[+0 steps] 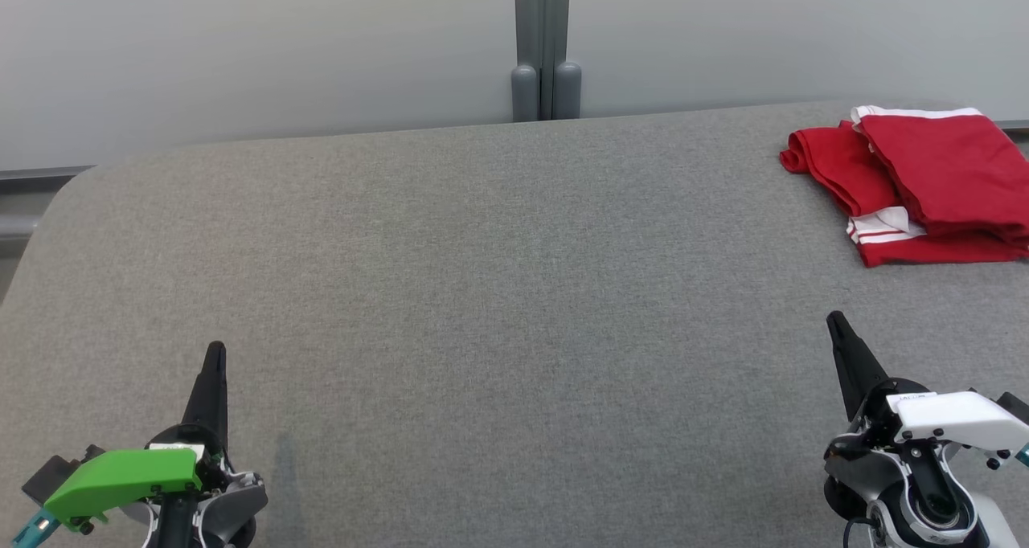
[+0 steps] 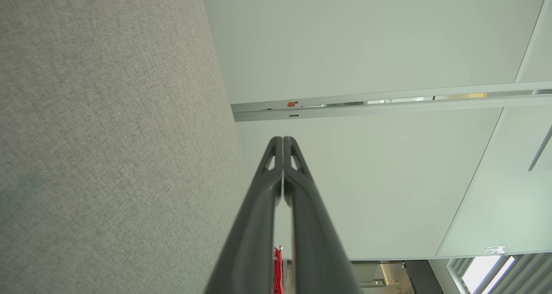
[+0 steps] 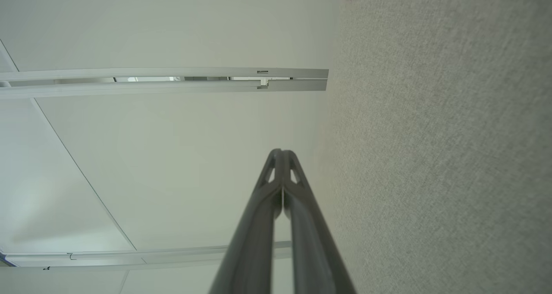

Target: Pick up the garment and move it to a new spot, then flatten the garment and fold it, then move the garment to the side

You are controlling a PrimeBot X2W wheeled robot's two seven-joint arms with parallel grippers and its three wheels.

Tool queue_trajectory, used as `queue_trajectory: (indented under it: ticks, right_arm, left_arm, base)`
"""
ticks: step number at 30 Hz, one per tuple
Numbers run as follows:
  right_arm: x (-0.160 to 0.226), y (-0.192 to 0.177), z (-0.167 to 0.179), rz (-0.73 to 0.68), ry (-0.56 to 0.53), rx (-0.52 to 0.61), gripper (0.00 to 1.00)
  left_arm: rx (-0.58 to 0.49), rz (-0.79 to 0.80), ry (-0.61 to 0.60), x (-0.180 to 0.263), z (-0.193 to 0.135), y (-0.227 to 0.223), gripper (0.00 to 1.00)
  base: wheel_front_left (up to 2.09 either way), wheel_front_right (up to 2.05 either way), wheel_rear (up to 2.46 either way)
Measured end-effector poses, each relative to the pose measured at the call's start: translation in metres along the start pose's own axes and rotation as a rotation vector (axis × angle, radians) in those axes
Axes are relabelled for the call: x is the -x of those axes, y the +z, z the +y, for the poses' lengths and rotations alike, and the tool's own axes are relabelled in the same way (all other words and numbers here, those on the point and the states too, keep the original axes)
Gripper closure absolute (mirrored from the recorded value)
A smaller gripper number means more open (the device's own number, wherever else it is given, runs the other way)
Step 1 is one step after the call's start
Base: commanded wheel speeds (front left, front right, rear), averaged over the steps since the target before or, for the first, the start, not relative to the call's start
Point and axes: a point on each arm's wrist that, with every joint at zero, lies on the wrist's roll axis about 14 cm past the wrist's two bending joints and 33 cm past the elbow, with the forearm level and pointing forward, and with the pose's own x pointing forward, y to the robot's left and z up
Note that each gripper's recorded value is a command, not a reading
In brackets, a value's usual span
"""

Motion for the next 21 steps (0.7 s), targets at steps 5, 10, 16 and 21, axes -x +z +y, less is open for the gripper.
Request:
queue_trajectory:
  ticks: [5, 10, 16, 21]
  right_arm:
    - [0.0000, -0.0001, 0.0024, 0.002, 0.009, -0.033, 1.00]
    - [0.0001, 0.0001, 0.0031, 0.001, 0.012, -0.045, 1.00]
    - [0.0001, 0.0001, 0.0031, 0.001, 0.012, -0.045, 1.00]
    - [0.0000, 0.0001, 0.0030, 0.001, 0.012, -0.045, 1.00]
  left_arm:
    - [0.031, 0.003, -0.011, 0.0000, -0.0025, -0.0001, 1.00]
    - [0.046, 0.002, -0.016, 0.0000, -0.0034, 0.0002, 1.00]
    - [0.046, 0.002, -0.016, -0.0002, -0.0036, 0.0003, 1.00]
    - [0.046, 0.002, -0.018, -0.0006, -0.0042, 0.0003, 1.00]
  base:
    - [0.00, 0.00, 0.00]
    - [0.00, 0.00, 0.00]
    - [0.00, 0.00, 0.00]
    - [0.00, 0.00, 0.00]
